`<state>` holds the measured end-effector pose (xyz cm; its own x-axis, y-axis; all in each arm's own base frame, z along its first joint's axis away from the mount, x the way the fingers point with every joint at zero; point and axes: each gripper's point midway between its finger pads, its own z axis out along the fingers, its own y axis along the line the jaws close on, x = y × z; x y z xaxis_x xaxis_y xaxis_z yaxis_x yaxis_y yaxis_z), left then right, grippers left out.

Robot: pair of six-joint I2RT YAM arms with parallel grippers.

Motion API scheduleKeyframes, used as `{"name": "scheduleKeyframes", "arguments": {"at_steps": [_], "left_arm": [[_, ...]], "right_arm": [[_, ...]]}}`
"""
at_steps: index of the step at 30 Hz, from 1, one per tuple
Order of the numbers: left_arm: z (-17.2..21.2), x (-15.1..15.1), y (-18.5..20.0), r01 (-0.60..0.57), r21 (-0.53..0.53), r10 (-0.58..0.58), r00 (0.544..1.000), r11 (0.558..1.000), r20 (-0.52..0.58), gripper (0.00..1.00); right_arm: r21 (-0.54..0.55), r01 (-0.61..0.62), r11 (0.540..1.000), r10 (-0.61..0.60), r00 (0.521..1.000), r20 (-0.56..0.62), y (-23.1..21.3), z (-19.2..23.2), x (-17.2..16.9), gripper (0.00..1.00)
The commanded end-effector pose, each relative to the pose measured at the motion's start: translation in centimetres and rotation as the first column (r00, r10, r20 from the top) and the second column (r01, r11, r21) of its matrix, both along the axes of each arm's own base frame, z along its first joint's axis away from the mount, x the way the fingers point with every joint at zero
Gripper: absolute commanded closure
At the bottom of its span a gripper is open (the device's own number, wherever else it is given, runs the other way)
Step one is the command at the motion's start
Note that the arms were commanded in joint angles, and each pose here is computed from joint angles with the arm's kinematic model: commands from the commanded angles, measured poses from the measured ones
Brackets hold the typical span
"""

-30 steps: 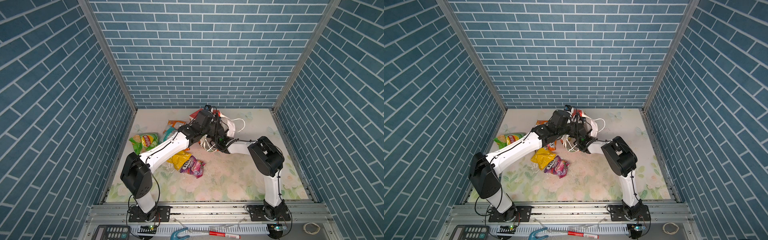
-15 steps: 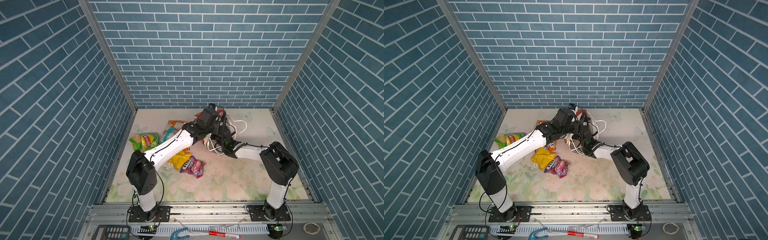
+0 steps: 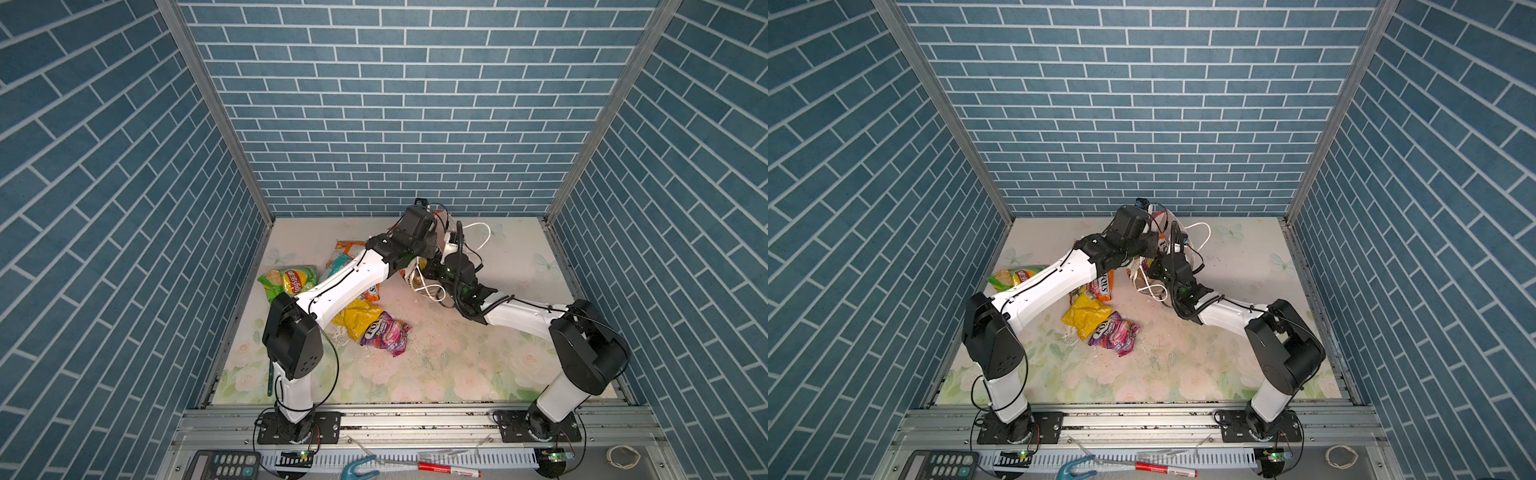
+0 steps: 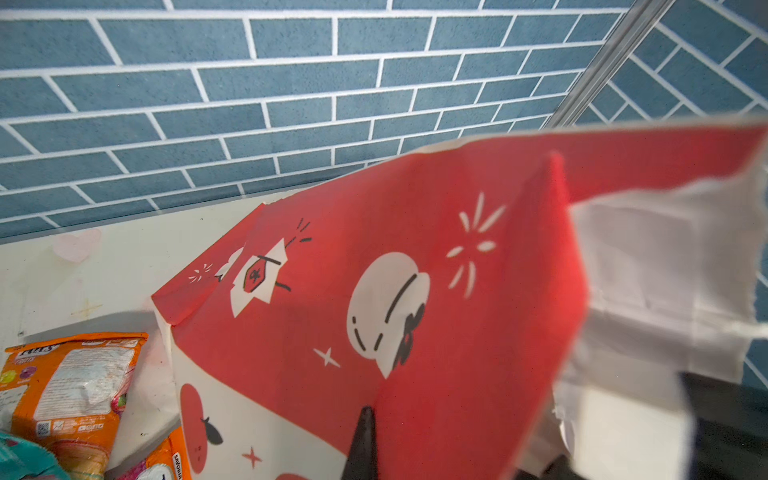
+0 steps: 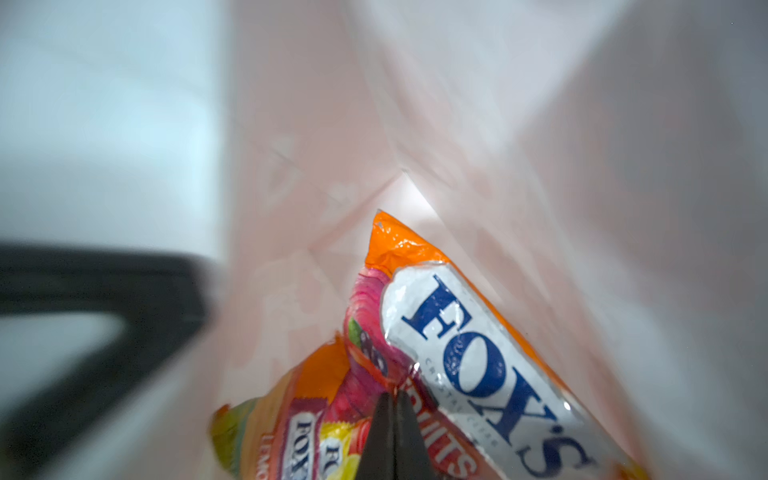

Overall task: Take the snacks out of the paper bag
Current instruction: 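Lift the Fox's candy bag out of the paper bag with the right gripper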

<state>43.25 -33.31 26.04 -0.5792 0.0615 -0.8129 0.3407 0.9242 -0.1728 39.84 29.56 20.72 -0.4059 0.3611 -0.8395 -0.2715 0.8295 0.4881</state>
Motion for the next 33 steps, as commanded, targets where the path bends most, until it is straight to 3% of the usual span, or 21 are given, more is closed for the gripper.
{"name": "scheduleKeyframes", "arguments": {"at_steps": [1,27,30,31,33], "left_arm": [[-0.5,1.1,0.9,-0.026,0.036,0.027,1.0,0.999,-0.009,1.0],[0.1,4.3,0.2,-0.012,-0.045,0.008,0.995,0.999,-0.099,1.0],[0.0,4.2,-0.2,0.005,-0.05,-0.01,0.994,0.999,-0.11,0.8],[0.1,4.1,-0.3,0.009,-0.054,-0.015,0.994,0.999,-0.112,0.69],[0.4,3.9,-0.5,0.025,-0.067,-0.032,0.993,0.997,-0.11,0.64]], "right_arm": [[-0.013,0.03,0.999,-0.029,0.997,0.077,-1.2,3.1,-0.5,1.0],[-0.042,0.078,0.996,-0.067,0.976,0.209,-4.6,12.6,-2.8,1.0],[-0.042,0.073,0.996,-0.062,0.974,0.218,-4.5,13.3,-2.6,1.0],[-0.043,0.066,0.997,-0.055,0.974,0.218,-4.2,13.5,-2.6,1.0],[-0.044,0.06,0.997,-0.049,0.976,0.214,-3.9,13.5,-2.3,1.0]]}}
